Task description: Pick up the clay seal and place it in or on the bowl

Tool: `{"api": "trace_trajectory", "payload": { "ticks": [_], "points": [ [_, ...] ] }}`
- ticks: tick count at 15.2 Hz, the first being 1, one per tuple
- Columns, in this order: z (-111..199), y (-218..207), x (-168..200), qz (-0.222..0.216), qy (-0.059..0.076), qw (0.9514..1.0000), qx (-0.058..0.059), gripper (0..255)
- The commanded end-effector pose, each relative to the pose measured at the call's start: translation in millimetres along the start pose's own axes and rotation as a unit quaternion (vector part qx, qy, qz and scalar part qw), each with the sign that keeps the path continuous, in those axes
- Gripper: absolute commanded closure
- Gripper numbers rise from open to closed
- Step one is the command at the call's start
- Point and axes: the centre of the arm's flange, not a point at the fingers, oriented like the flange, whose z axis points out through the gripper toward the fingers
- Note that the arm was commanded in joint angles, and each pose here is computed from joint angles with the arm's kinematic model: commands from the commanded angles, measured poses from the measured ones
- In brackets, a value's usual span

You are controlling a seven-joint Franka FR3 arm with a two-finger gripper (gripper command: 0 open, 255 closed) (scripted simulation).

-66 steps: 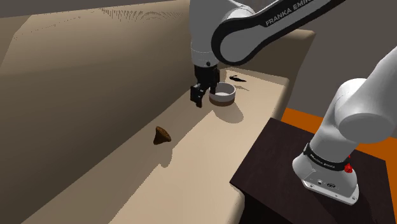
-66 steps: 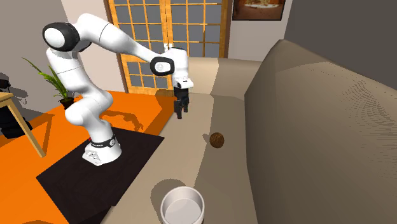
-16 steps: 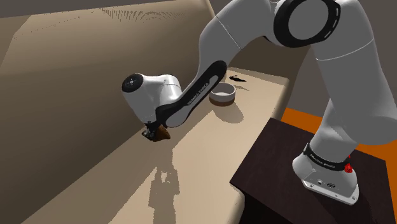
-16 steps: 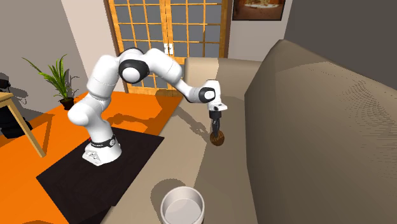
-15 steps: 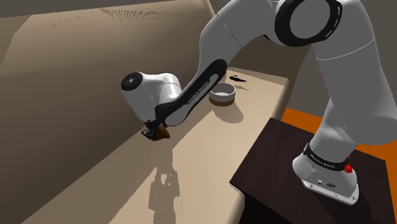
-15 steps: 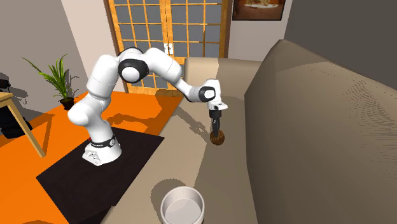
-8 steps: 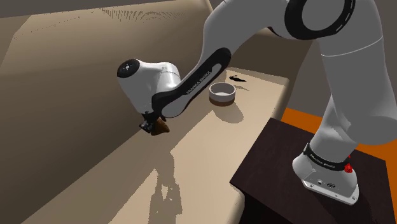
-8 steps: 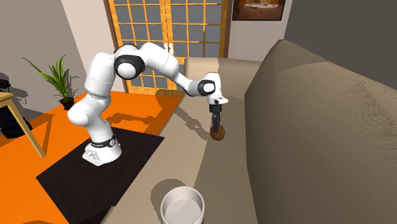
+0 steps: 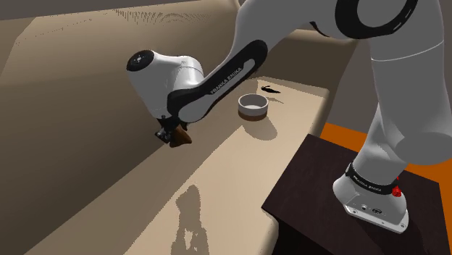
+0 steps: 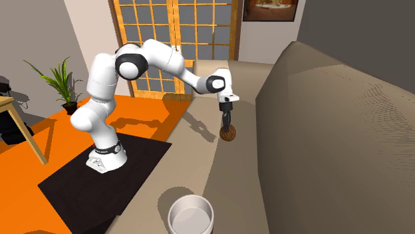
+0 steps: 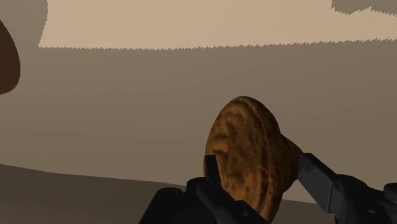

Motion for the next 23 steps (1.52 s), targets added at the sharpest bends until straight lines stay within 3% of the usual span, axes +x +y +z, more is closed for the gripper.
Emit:
{"api": "trace_trajectory", "payload": {
  "ticks": [1, 14, 23],
  "points": [
    [-10.3, 2.9, 1.2, 0.000, 0.000, 1.0000, 0.000, 255],
    [-74.1, 22.4, 13.1, 0.000, 0.000, 1.0000, 0.000, 255],
    [-48.9, 136.4, -9.0, 0.000, 0.000, 1.0000, 0.000, 255]
  ]
}}
